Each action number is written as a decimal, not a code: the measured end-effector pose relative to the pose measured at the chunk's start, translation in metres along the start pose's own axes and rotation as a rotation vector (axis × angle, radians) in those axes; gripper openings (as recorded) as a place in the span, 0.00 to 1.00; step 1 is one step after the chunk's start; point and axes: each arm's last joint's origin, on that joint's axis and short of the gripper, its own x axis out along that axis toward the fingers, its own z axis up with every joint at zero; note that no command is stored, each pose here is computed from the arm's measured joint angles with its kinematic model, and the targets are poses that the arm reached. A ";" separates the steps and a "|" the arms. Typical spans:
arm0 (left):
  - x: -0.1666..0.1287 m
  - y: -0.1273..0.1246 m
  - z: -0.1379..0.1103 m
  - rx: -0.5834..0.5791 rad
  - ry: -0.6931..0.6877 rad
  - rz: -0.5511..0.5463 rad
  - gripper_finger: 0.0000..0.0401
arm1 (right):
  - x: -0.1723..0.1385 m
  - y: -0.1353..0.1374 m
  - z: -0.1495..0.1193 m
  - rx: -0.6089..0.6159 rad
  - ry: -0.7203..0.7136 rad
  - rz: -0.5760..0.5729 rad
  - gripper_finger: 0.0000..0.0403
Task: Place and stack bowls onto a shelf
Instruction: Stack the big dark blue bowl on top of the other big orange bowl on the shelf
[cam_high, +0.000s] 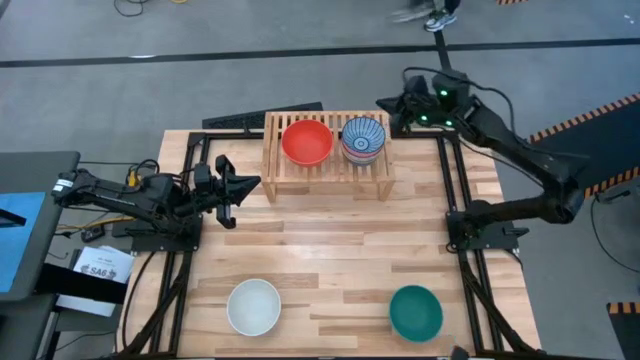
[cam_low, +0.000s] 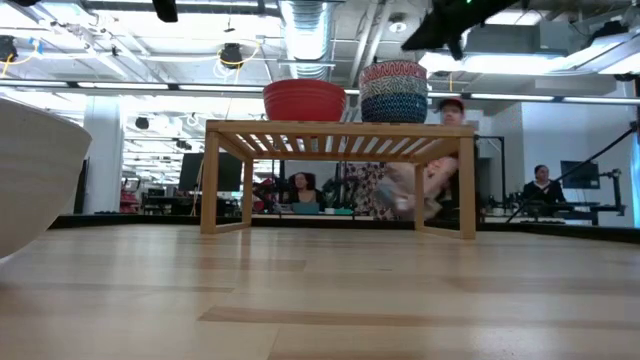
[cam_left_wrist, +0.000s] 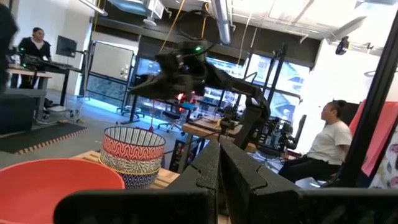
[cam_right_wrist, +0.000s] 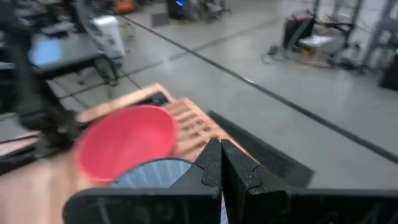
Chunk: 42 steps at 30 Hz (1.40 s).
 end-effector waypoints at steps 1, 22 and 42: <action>0.000 0.000 0.000 -0.001 0.001 -0.003 0.00 | -0.006 0.004 0.002 -0.002 -0.009 0.022 0.05; 0.000 -0.003 -0.005 -0.050 0.067 -0.128 0.00 | -0.063 0.073 -0.001 0.032 0.039 0.345 0.05; -0.002 -0.005 -0.016 -0.043 0.189 -0.232 0.00 | -0.069 0.139 -0.003 0.260 0.094 0.673 0.10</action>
